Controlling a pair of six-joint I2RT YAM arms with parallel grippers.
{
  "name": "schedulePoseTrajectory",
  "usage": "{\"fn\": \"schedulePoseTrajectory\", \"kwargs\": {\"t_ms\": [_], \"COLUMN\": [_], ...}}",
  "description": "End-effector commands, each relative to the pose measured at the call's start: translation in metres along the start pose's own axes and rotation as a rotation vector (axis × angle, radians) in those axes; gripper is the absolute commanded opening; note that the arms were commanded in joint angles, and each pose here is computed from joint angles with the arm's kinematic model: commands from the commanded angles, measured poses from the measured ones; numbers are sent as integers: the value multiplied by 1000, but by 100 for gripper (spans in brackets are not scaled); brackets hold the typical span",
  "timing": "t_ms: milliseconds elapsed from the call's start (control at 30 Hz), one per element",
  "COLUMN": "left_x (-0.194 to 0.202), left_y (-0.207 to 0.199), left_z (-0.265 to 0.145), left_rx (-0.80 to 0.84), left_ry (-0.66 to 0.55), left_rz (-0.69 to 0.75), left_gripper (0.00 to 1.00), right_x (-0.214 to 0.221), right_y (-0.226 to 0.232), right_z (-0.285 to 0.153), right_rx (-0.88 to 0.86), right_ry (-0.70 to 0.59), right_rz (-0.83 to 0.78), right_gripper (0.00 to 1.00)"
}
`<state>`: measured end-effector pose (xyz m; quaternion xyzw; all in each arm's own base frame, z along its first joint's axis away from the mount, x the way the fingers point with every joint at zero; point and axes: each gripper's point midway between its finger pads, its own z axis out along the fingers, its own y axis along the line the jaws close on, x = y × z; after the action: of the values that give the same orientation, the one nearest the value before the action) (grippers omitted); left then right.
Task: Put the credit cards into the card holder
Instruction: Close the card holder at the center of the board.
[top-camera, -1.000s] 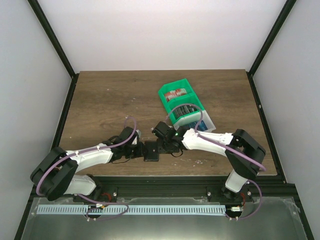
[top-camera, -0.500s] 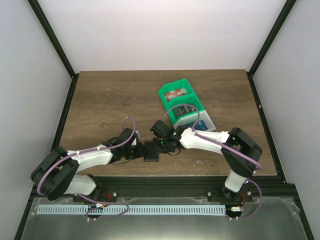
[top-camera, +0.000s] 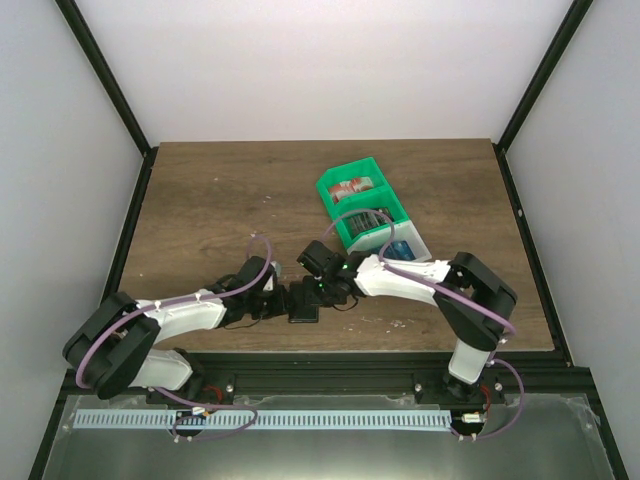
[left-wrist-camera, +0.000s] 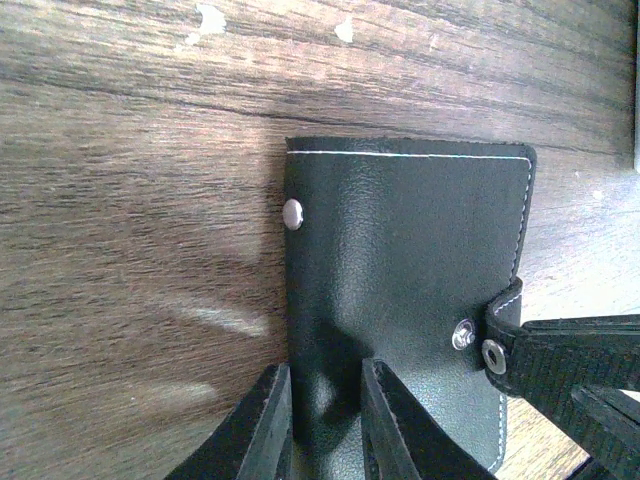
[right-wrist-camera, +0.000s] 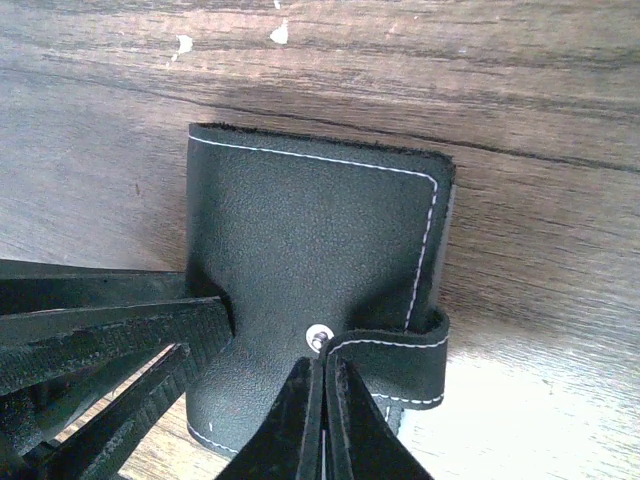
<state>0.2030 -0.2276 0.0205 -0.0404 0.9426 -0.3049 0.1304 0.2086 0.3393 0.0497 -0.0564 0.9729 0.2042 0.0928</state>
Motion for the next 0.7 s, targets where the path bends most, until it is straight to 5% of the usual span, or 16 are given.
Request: {"fn": "schedulePoseTrajectory", "kwargs": {"t_ms": [0, 667], "left_x": [8, 10], "left_y": [0, 3], "left_z": [3, 4], "left_rx": [18, 14], "left_ry": [31, 34], "left_rz": [-6, -7], "left_gripper": [22, 20], "right_x": [-14, -8], "right_y": [19, 11], "right_z": [-2, 13], "right_rx": [-51, -16], "right_ry": [-27, 7], "right_rz": [3, 7], "right_gripper": [1, 0]}}
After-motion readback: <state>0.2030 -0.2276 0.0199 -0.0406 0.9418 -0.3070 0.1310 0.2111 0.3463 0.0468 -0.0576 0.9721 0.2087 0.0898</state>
